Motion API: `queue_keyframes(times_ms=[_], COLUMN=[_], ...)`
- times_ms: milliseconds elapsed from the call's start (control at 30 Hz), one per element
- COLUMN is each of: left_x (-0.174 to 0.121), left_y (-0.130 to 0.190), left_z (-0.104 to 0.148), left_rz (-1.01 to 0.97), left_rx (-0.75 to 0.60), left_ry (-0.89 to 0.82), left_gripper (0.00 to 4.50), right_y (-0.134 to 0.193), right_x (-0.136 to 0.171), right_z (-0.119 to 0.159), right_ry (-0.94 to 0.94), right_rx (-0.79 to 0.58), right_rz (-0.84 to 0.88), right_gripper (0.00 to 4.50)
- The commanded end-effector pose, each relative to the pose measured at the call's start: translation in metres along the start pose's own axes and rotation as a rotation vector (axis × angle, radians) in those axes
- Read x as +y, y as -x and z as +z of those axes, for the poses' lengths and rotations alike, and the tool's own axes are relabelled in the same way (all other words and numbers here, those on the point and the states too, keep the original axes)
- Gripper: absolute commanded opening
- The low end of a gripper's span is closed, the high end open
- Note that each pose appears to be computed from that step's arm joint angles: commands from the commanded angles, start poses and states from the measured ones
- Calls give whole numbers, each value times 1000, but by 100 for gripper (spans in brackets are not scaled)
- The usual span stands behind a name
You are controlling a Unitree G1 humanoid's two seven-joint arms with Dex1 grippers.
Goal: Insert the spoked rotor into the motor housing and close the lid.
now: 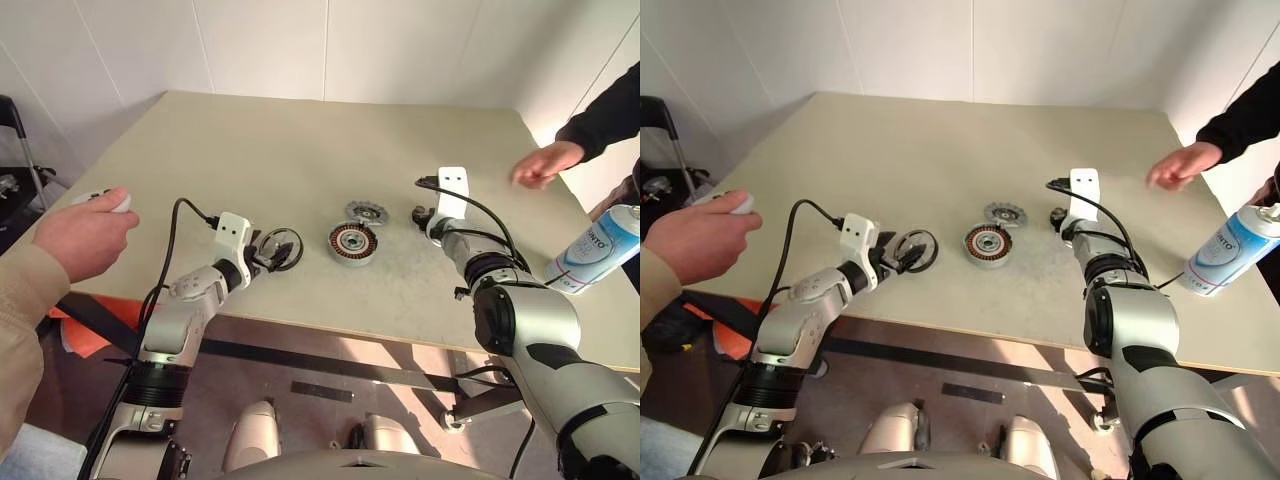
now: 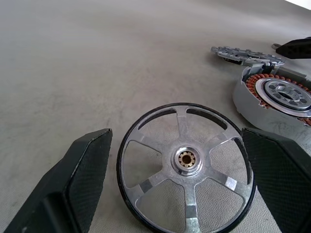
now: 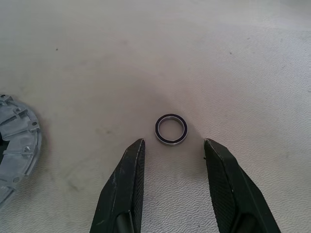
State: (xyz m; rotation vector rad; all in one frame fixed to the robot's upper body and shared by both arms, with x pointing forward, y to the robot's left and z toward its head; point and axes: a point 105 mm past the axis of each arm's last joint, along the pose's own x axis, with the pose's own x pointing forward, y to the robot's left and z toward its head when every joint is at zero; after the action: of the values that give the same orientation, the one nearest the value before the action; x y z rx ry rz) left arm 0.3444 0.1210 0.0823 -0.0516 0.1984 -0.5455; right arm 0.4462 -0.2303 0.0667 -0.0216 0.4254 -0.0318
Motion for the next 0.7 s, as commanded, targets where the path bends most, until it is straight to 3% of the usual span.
queue_keyframes(times_ms=[33, 700], left_x=[-4, -3], left_y=[0, 1], left_z=[14, 14], left_rz=[-12, -9], left_rx=[-42, -40], left_ry=[-33, -35], left_gripper=[450, 450], right_y=[1, 1], right_x=[-4, -1], right_z=[16, 18], right_ry=[-11, -20], right_rx=[-35, -39], right_rz=[-13, -2], right_gripper=[213, 213])
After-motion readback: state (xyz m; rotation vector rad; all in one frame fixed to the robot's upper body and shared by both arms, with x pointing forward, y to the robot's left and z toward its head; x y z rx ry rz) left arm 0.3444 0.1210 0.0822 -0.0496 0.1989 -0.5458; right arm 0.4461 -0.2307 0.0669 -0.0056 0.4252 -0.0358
